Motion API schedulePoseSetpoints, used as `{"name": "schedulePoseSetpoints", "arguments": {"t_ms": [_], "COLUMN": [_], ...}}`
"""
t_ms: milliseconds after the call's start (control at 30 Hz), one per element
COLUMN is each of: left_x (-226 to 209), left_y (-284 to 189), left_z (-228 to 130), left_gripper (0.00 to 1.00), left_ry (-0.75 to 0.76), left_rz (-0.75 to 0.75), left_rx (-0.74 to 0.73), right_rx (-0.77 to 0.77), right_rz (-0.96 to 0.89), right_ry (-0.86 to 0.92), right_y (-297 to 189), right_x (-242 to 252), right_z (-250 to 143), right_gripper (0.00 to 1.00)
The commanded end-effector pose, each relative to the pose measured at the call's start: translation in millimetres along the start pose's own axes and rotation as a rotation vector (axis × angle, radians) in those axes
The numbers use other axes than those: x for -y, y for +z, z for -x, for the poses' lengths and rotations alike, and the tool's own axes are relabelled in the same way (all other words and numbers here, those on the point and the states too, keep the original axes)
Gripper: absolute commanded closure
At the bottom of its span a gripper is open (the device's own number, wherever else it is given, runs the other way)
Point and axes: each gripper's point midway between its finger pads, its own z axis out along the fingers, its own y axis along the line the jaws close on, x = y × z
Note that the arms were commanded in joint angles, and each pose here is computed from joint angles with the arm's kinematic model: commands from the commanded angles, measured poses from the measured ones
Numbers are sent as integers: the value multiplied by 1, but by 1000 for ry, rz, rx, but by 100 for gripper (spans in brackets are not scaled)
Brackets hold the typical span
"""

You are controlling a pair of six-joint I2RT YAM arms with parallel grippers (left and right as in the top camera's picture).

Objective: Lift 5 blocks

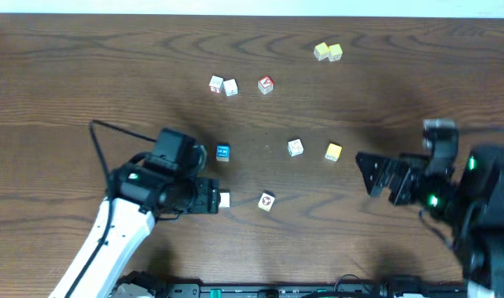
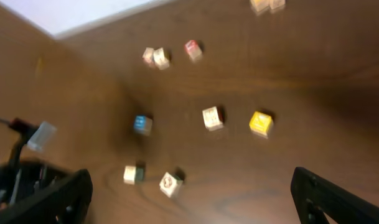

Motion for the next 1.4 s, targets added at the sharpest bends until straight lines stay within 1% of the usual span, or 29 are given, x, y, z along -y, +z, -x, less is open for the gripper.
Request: {"name": "schedulePoseSetpoints", "arguments": {"t_ms": [0, 133, 233, 300, 467, 600, 733, 800, 867, 933, 1033, 1067, 1100, 1133, 1367], "left_x": [-14, -7, -9, -7, -3, -6, -11, -11, -7, 0, 0, -1, -2, -3, -24], "left_y": [13, 35, 50, 60, 84, 99, 109, 112, 115, 117, 117, 117, 117, 117, 117], "left_z": [9, 9, 1, -2, 1, 0, -6, -7, -6, -5, -4, -3, -2, -1, 19], "left_gripper": [23, 23, 23, 23, 24, 35, 40, 46, 49, 49, 51, 54, 58, 59, 61], "left_ry": [-37, -48, -54, -60, -60, -61, -64, -66, -60, -46, -44, -43, -42, -40, -26], "left_rz": [158, 171, 188, 173, 155, 172, 191, 190, 164, 126, 126, 129, 136, 144, 268], "left_rx": [37, -10, -90, -132, -175, -209, -248, -258, -264, -266, -259, -255, -250, -244, -143], "right_rx": [-89, -180, -225, -247, -262, -268, -270, -268, -267, -267, -268, -267, -268, -268, -270], "right_rz": [52, 195, 189, 186, 179, 173, 159, 146, 142, 138, 137, 137, 137, 136, 119], "right_ry": [-44, 5, 35, 39, 48, 32, 18, 15, 15, 15, 14, 14, 15, 15, 14], "right_y": [6, 21, 32, 37, 42, 42, 42, 43, 43, 43, 43, 43, 43, 43, 43], "right_x": [-10, -27, -21, -18, -15, -14, -11, -9, -8, -7, -7, -7, -7, -7, -4], "right_z": [13, 13, 10, 8, 8, 6, 5, 5, 5, 5, 5, 5, 5, 5, 4], "right_gripper": [1, 1, 1, 1, 1, 1, 1, 1, 1, 1, 1, 1, 1, 1, 1]}}
